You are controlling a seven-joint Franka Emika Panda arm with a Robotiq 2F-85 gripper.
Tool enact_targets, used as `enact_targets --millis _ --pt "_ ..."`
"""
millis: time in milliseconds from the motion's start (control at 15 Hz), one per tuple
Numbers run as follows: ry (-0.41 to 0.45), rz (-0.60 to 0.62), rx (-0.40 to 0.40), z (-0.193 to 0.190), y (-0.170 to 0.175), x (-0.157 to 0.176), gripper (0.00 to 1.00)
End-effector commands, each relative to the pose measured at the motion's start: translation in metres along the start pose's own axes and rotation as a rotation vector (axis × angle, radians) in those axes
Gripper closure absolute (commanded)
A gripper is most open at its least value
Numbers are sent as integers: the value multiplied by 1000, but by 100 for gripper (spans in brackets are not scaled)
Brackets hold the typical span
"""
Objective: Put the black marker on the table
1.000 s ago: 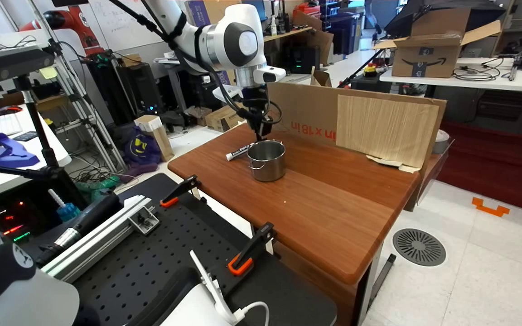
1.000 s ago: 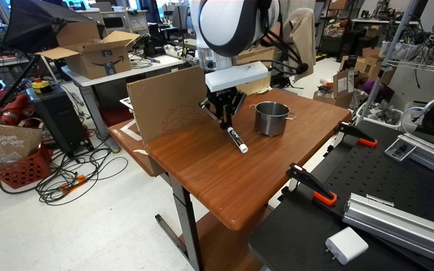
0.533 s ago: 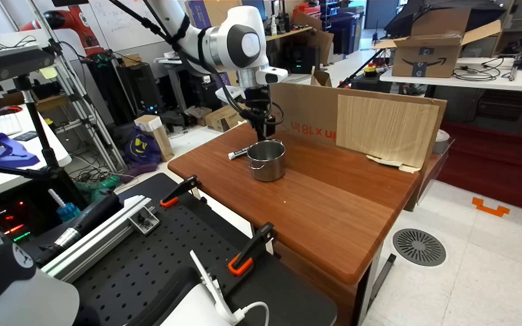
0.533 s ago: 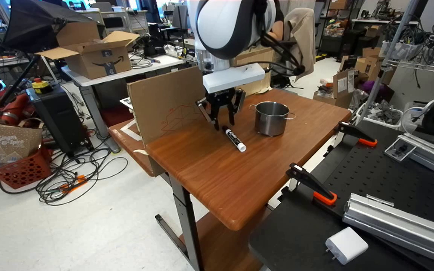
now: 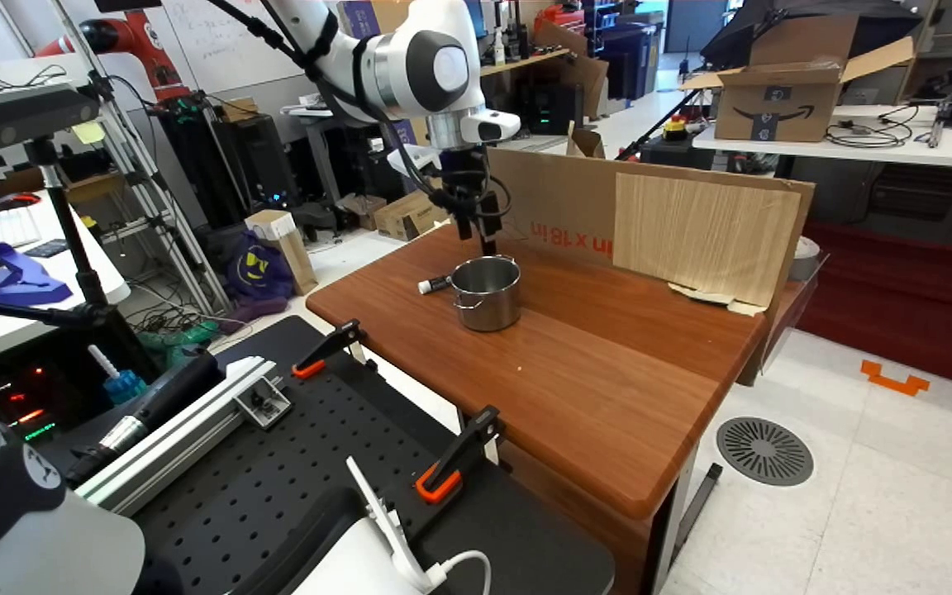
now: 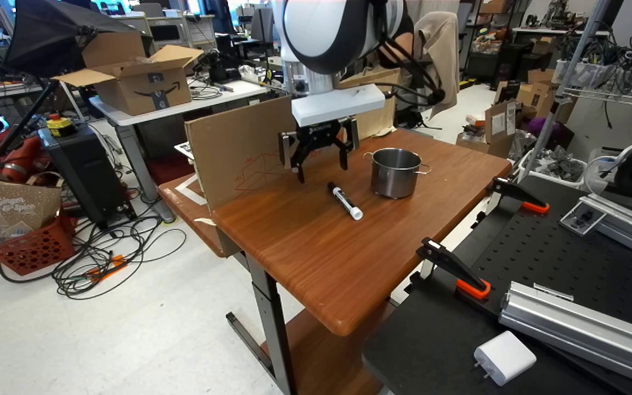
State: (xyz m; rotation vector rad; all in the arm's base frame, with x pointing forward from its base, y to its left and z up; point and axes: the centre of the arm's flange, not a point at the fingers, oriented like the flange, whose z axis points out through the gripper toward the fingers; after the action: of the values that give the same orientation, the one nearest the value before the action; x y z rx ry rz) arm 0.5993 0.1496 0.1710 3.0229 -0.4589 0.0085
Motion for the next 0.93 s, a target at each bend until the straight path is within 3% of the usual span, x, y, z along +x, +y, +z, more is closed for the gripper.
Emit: enact_targets --millis 0,67,133,867 --pt "-20 23 23 -40 16 -22 0" --pt "-32 30 7 -48 20 -25 0" --pt "-4 15 13 -31 8 -10 0" --pt "-24 18 1 -41 17 -22 0"
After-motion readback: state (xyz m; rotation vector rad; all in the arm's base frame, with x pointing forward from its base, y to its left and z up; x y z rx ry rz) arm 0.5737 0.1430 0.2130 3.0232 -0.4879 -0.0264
